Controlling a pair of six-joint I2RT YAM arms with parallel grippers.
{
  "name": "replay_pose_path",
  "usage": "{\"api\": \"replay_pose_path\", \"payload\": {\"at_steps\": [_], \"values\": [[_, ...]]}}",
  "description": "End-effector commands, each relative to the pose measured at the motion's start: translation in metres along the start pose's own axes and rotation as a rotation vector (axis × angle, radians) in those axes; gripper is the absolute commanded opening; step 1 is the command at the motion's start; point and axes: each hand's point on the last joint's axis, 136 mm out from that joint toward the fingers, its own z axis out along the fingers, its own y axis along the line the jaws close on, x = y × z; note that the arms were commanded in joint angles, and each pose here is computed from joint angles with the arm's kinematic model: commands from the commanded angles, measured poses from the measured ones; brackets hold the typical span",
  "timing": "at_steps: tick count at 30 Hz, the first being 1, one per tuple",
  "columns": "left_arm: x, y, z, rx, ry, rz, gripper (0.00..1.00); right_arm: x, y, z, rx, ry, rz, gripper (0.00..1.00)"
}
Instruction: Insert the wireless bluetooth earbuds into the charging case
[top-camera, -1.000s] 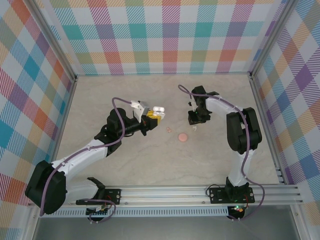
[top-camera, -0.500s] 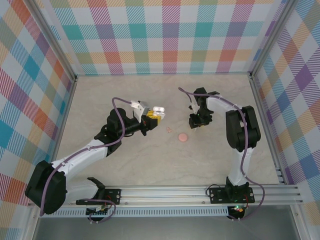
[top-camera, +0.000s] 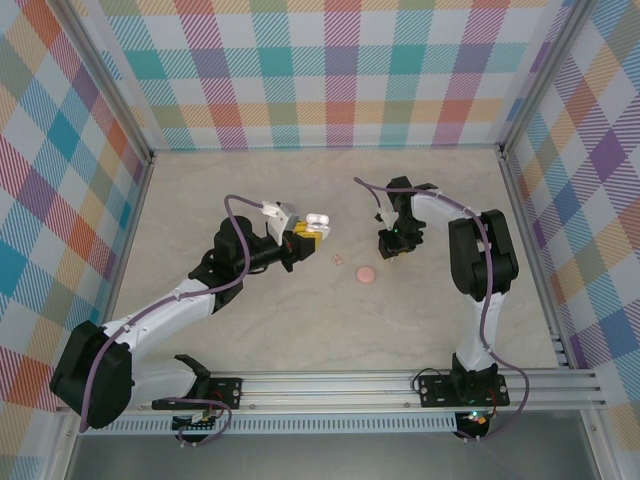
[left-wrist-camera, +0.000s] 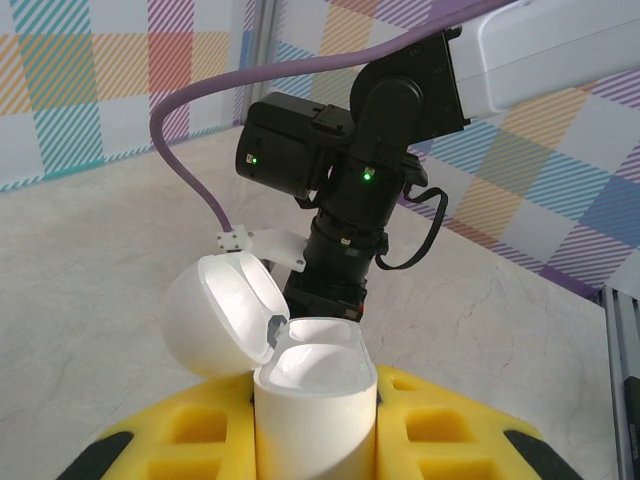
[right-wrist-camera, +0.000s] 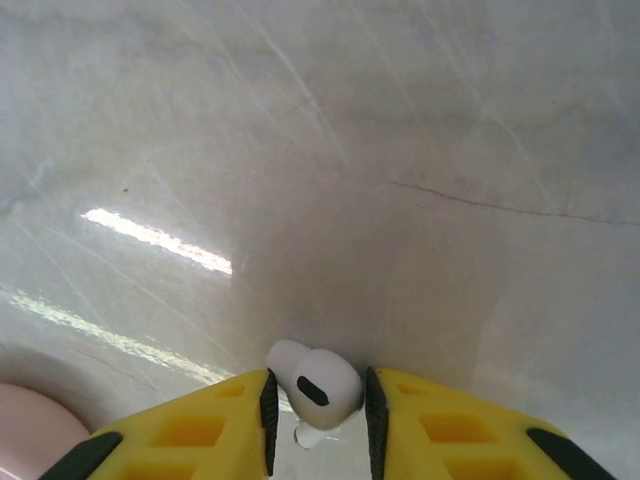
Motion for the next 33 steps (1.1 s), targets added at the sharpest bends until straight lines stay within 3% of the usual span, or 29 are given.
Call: {"api": "replay_pose_path", "payload": {"at_steps": [1, 9, 25, 28, 33], "values": [[-0.018, -0.001, 0.000, 0.006, -0.034, 0.016, 0.00, 0.000, 0.000, 0.009, -0.006, 0.008, -0.008, 0.28], [-0.001, 0.002, 0.007, 0.014, 0.015, -0.027, 0.00, -0.006, 0.000, -0.008, 0.008, -0.093, 0.045, 0.18], [0.032, 0.015, 0.028, 0.018, 0.086, -0.120, 0.00, -0.016, 0.049, -0.108, -0.182, -0.511, -0.027, 0.14], [0.035, 0.018, 0.031, 0.009, 0.098, -0.132, 0.00, -0.012, 0.049, -0.111, -0.182, -0.500, -0.024, 0.15], [0.039, 0.021, 0.031, -0.009, 0.111, -0.136, 0.00, -0.001, 0.033, -0.081, -0.112, -0.378, 0.028, 0.16]]}}
